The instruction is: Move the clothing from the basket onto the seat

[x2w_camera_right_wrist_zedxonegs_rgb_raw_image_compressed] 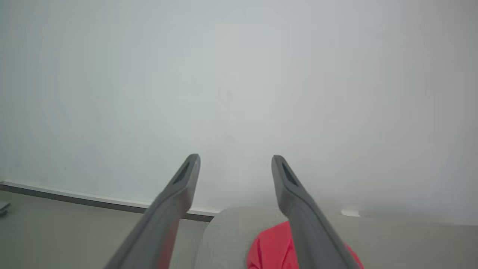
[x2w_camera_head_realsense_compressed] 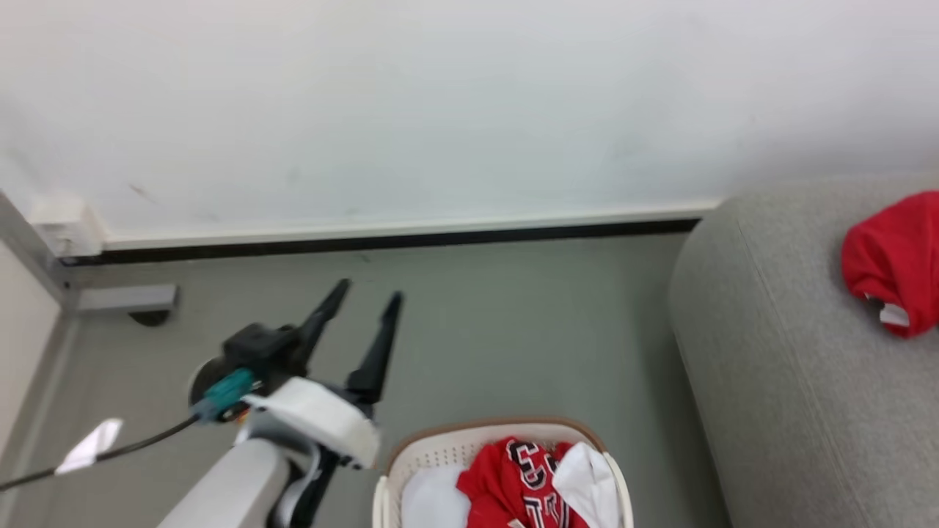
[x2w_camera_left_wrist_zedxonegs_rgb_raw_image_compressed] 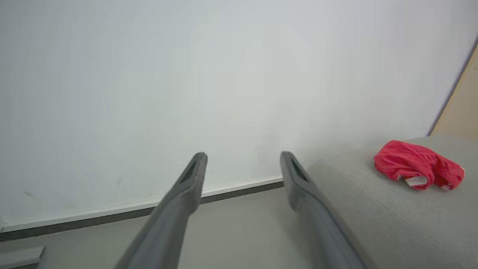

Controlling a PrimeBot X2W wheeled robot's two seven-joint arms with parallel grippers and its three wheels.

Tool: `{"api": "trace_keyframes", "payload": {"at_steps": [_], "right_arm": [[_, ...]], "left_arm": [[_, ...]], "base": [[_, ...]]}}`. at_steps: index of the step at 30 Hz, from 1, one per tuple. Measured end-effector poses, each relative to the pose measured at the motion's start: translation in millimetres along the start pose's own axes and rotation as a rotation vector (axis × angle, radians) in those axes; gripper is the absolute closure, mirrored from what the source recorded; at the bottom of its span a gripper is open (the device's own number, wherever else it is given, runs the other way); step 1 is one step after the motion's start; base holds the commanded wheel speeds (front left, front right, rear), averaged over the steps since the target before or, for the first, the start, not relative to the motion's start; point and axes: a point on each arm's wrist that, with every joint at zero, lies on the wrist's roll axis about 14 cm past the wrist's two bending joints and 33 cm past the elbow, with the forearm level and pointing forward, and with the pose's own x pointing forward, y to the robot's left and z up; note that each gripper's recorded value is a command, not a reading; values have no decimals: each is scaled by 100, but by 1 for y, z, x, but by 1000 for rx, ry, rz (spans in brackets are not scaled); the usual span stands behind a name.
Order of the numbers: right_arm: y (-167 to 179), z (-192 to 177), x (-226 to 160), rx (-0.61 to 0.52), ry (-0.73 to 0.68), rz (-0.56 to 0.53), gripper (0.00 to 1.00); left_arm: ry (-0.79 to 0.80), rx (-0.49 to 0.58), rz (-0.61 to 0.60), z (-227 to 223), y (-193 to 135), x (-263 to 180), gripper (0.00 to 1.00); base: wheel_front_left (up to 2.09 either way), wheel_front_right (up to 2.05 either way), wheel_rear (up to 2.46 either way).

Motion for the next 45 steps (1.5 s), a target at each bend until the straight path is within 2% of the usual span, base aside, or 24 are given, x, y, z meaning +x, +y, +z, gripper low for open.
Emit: {"api": "trace_keyframes", "payload": {"at_steps": [3, 6, 12, 14, 18, 20, 25, 31, 45], "right_arm": [[30, -4, -4, 70, -65, 56, 0], [60, -29, -12, 127, -66, 97, 0], [110, -76, -36, 272, -76, 119, 0], [115, -87, -45, 308, -83, 101, 0], [126, -104, -59, 373, -82, 67, 0], [141, -107, -65, 393, -80, 88, 0], [145, -111, -77, 380, -87, 56, 0], [157, -109, -80, 375, -95, 60, 0], [156, -111, -84, 360, -89, 61, 0]], "left_arm": [[-17, 11, 126, 8, 33, -25, 0], [-22, 9, 250, 9, 60, -53, 0], [-43, -4, 434, 9, 93, -103, 0], [-67, -10, 468, 14, 98, -112, 0], [-56, -20, 492, 5, 98, -130, 0], [-45, -24, 514, -1, 100, -137, 0], [-6, -58, 505, -21, 86, -143, 0], [19, -60, 501, -32, 86, -146, 0], [31, -58, 473, -37, 82, -143, 0]], "base": [[0, 0, 0], [0, 0, 0], [0, 0, 0], [0, 0, 0], [0, 0, 0], [0, 0, 0], [0, 0, 0], [0, 0, 0], [0, 0, 0]]}}
